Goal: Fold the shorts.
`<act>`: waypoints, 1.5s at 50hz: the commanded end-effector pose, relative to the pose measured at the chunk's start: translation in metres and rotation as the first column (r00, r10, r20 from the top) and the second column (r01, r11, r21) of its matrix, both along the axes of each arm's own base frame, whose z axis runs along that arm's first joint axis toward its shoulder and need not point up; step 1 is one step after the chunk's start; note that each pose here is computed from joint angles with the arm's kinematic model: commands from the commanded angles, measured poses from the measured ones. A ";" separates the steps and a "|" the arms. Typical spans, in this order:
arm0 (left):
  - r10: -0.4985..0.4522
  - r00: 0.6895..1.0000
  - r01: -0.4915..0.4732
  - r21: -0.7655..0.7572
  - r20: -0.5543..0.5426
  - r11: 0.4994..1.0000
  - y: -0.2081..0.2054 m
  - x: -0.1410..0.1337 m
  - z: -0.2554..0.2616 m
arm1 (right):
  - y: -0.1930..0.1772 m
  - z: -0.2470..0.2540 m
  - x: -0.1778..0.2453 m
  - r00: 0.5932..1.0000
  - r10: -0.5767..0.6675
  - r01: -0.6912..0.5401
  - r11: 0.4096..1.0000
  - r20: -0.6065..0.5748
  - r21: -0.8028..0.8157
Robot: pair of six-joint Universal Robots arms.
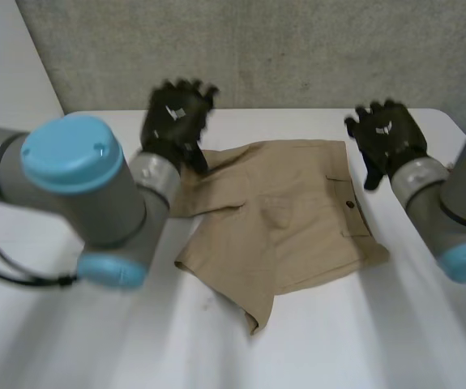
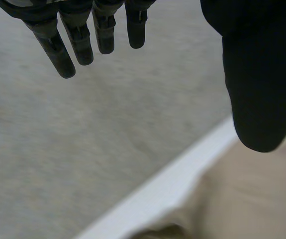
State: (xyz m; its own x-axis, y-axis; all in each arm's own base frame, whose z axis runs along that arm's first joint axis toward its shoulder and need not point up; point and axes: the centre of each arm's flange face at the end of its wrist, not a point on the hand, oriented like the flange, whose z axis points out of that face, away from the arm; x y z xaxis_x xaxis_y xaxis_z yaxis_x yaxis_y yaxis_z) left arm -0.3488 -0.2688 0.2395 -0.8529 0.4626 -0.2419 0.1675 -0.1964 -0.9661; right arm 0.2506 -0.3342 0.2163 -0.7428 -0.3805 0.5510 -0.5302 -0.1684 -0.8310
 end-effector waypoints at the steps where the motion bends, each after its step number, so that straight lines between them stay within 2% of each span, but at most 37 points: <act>1: -0.136 0.984 0.111 0.197 0.118 0.974 0.086 0.003 -0.030 | 0.024 -0.020 -0.029 0.998 0.046 -0.036 0.963 -0.031 0.268; 6: -0.156 0.979 0.108 0.327 0.127 0.939 0.118 0.008 -0.054 | 0.025 -0.035 -0.046 0.999 0.043 -0.033 0.936 -0.021 0.350; 10: -0.170 0.980 0.119 0.375 0.106 0.919 0.133 0.006 -0.063 | 0.026 -0.048 -0.051 0.998 0.058 -0.053 0.917 -0.002 0.395; 22: -0.158 0.979 0.092 0.412 0.129 0.907 0.136 0.005 -0.082 | 0.022 -0.085 -0.053 0.997 0.077 -0.072 0.897 0.006 0.437; 31: -0.158 0.974 0.075 0.430 0.162 0.900 0.139 0.004 -0.097 | 0.014 -0.095 -0.054 0.997 0.073 -0.066 0.909 -0.002 0.413; 40: -0.061 0.985 -0.006 0.384 0.162 0.923 0.122 0.008 -0.096 | 0.012 -0.076 -0.057 0.998 0.055 -0.056 0.931 0.013 0.360; 44: 0.032 0.988 -0.085 0.360 0.150 0.929 0.093 0.021 -0.094 | 0.016 -0.072 -0.057 0.998 0.055 -0.056 0.933 0.013 0.355; 49: 0.113 0.974 -0.176 0.343 0.195 0.923 0.062 0.041 -0.096 | 0.021 -0.075 -0.058 0.999 0.051 -0.051 0.926 0.010 0.374; 53: 0.125 0.960 -0.206 0.331 0.250 0.921 0.056 0.051 -0.099 | 0.025 -0.077 -0.058 0.999 0.050 -0.049 0.920 0.009 0.388; 59: 0.111 0.957 -0.194 0.306 0.267 0.932 0.064 0.054 -0.090 | 0.034 -0.076 -0.053 0.999 0.048 -0.048 0.917 0.010 0.397; 68: 0.108 0.970 -0.164 0.256 0.219 0.953 0.084 0.062 -0.052 | 0.032 -0.066 -0.057 0.989 -0.105 0.052 0.905 0.101 0.422; 75: 0.082 0.979 -0.126 0.238 0.187 0.963 0.111 0.073 -0.035 | 0.034 -0.059 -0.057 0.987 -0.111 0.055 0.910 0.115 0.410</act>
